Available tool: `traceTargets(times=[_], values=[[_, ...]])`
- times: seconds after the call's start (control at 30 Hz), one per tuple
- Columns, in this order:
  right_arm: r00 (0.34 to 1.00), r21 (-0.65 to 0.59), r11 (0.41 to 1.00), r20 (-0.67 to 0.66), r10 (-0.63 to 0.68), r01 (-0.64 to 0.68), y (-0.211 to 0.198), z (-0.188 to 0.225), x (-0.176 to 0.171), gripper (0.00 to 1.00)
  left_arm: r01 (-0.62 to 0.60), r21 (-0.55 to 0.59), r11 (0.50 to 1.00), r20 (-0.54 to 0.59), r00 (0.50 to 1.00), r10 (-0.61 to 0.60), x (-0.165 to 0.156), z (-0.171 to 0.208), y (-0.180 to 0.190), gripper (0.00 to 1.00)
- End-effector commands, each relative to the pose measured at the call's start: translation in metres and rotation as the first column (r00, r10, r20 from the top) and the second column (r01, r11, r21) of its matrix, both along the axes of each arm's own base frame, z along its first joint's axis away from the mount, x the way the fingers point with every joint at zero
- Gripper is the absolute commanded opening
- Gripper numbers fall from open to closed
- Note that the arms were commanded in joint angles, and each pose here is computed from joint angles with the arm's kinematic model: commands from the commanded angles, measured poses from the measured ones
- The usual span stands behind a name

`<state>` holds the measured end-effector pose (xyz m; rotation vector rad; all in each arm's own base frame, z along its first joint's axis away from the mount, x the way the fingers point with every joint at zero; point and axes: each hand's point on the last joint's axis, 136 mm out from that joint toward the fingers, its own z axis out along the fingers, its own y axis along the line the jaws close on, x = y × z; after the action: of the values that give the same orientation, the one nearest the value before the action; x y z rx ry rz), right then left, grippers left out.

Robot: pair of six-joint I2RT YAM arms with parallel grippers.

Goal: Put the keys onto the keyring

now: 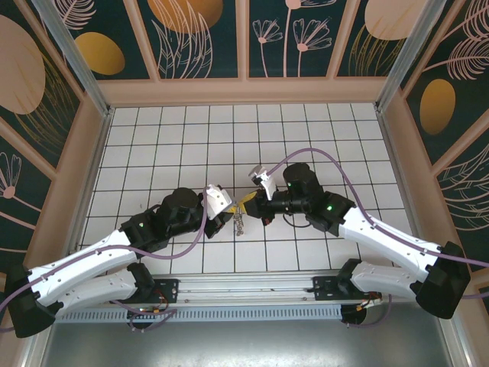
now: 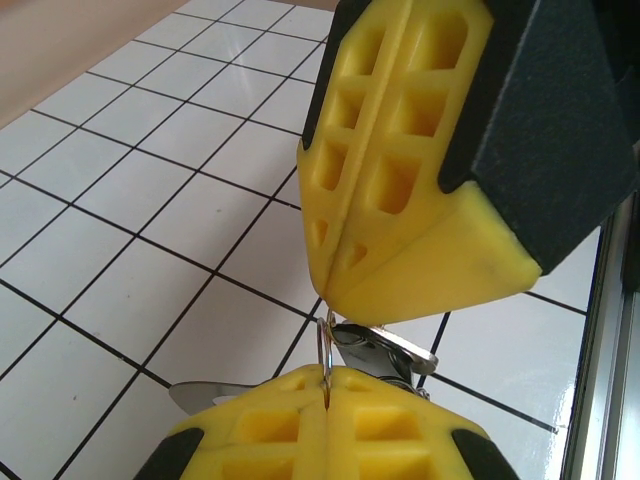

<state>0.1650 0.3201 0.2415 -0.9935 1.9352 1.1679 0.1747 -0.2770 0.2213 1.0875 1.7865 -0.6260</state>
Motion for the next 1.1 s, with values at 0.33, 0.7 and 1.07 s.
traceTargets(times=[0.33, 0.7, 1.07], values=[[1.000, 0.042, 0.999, 0.009, -0.028, 0.027, -0.002, 0.026, 0.013, 0.00, 0.034, -0.039, 0.999, 0.039, 0.999, -0.032, -0.002, 0.021, -0.006, 0.00], [0.998, -0.031, 0.999, -0.066, -0.012, 0.009, 0.000, 0.001, 0.011, 0.00, 0.035, -0.095, 0.995, 0.068, 0.997, -0.028, -0.003, 0.037, -0.006, 0.00], [0.997, -0.026, 1.000, -0.077, 0.012, -0.014, 0.001, 0.001, 0.008, 0.03, 0.023, -0.156, 0.987, 0.090, 0.996, -0.009, -0.003, 0.050, -0.003, 0.00]])
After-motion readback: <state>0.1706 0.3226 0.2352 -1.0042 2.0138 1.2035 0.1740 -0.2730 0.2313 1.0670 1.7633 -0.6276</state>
